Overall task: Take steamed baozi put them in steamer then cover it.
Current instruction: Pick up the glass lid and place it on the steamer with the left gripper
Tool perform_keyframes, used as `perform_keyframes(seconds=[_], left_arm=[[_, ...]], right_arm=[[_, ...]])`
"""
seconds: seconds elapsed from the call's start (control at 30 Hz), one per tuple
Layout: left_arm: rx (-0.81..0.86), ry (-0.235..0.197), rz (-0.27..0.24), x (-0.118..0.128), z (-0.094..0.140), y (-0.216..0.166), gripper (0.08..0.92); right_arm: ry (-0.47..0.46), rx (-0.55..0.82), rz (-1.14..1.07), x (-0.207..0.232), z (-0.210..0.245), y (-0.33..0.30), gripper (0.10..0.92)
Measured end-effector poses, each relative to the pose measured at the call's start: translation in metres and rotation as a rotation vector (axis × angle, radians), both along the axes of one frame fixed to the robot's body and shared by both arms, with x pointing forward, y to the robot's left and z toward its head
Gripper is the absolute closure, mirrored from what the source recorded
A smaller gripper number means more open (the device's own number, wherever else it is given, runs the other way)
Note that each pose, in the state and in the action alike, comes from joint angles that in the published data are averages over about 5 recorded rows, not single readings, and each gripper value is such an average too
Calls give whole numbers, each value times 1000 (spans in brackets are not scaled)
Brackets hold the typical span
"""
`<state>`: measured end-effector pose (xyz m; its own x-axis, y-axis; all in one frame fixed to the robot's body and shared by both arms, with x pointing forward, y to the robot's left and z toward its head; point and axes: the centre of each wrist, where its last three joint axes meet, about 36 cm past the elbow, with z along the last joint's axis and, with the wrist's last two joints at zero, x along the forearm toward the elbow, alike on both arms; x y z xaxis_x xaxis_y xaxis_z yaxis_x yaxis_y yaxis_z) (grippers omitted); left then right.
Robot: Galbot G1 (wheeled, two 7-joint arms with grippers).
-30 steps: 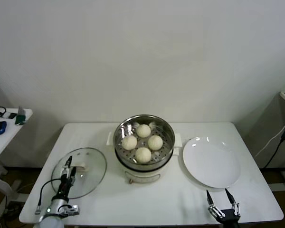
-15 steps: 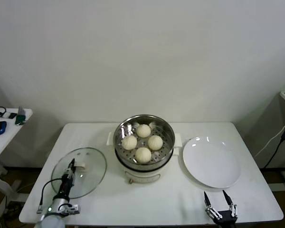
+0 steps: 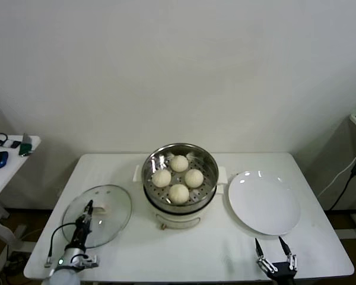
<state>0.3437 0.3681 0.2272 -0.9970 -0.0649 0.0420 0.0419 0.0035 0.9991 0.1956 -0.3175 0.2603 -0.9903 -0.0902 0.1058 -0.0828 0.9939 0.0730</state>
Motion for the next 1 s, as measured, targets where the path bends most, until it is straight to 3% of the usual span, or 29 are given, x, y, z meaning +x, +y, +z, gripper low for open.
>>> perform_keyframes(seconds=[0.23, 0.43, 0.67, 0.8, 1.0], left_arm=[[-31, -43, 38, 3, 48, 1, 865], [-51, -95, 70, 15, 111, -10, 865], [-67, -136, 74, 27, 179, -43, 865], [-92, -134, 68, 29, 205, -72, 865], [-113, -103, 57, 30, 223, -118, 865]], right_arm=[[9, -31, -7, 3, 6, 0, 200], [17, -56, -3, 5, 12, -2, 200], [17, -76, 10, 7, 18, -3, 200], [10, -86, 13, 9, 21, -3, 200], [-6, -91, 13, 14, 23, -3, 200]])
